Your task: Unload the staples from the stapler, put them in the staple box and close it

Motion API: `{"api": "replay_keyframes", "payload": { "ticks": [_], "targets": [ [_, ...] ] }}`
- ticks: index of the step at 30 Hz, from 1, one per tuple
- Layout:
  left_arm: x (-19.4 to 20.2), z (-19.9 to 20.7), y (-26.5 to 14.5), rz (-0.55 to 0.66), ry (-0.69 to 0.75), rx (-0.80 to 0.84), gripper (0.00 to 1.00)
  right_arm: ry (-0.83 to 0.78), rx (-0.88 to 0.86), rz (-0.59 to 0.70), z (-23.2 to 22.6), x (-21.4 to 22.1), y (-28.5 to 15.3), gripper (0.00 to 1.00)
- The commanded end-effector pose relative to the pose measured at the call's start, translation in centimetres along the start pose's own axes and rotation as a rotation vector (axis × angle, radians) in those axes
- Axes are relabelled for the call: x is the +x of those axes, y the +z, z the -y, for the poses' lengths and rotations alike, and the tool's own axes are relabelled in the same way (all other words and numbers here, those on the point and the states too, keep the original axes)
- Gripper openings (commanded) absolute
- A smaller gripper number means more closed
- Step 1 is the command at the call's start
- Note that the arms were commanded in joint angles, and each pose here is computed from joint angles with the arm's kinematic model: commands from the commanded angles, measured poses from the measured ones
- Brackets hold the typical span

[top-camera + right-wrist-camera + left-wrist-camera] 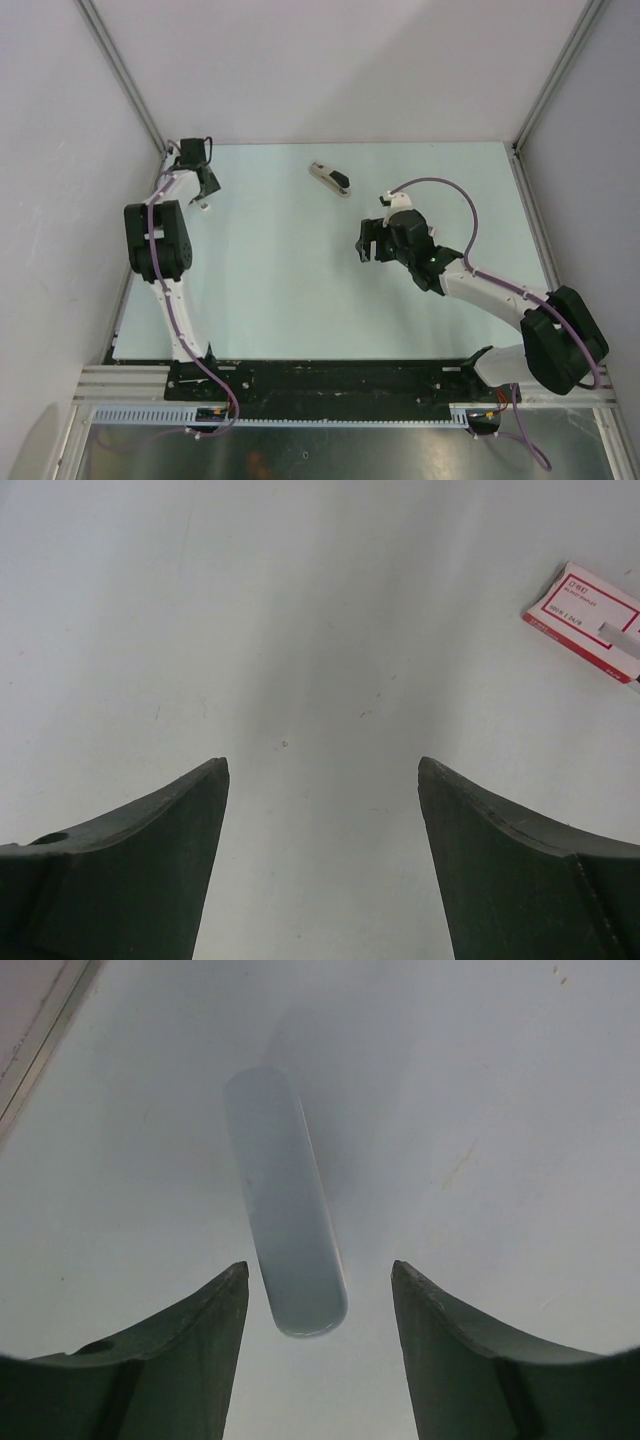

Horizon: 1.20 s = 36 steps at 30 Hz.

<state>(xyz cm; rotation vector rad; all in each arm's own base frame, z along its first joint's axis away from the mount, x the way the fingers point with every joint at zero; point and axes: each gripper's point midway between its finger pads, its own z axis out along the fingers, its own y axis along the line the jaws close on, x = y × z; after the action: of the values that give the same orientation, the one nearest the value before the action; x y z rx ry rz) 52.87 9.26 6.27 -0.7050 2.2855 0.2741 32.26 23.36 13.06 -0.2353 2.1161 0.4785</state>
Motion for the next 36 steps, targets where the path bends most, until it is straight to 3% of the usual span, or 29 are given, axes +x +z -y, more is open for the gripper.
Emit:
{"api": "replay_keyframes", "payload": {
  "ticks": [1,7,14,17,22,28,36],
  "targets": [
    [-0.5,-0.3,0.1,-0.001,0.020,-0.005,0.64,0.010,-0.031,0.033,-0.7,-0.5,0.4,0.81],
    [-0.2,-0.7,0.7,-0.005,0.032,-0.033,0.58,0.013,-0.044,0.029,-0.9,-0.2,0.6,0.80],
    [-0.2,-1.3,0.7,0.003,0.050,-0.061,0.31,0.009,-0.058,0.030,-1.2,-0.1,0.6,0.80],
    [0.1,-1.6,0.2,-0.001,0.061,-0.063,0.25,0.009,-0.062,0.034,-1.2,-0.3,0.5,0.80],
    [2.3,-1.8,-2.7,-0.038,0.092,-0.016,0.22,0.006,-0.066,0.040,-1.4,-0.5,0.2,0.80],
    [8.5,-1.8,-8.5,-0.118,0.188,0.103,0.22,-0.018,-0.046,0.042,-1.4,-0.4,-0.3,0.80],
    [13.8,0.1,-15.9,-0.121,0.293,0.276,0.22,-0.020,-0.021,0.028,-1.5,-0.1,-0.8,0.80]
  ]
}}
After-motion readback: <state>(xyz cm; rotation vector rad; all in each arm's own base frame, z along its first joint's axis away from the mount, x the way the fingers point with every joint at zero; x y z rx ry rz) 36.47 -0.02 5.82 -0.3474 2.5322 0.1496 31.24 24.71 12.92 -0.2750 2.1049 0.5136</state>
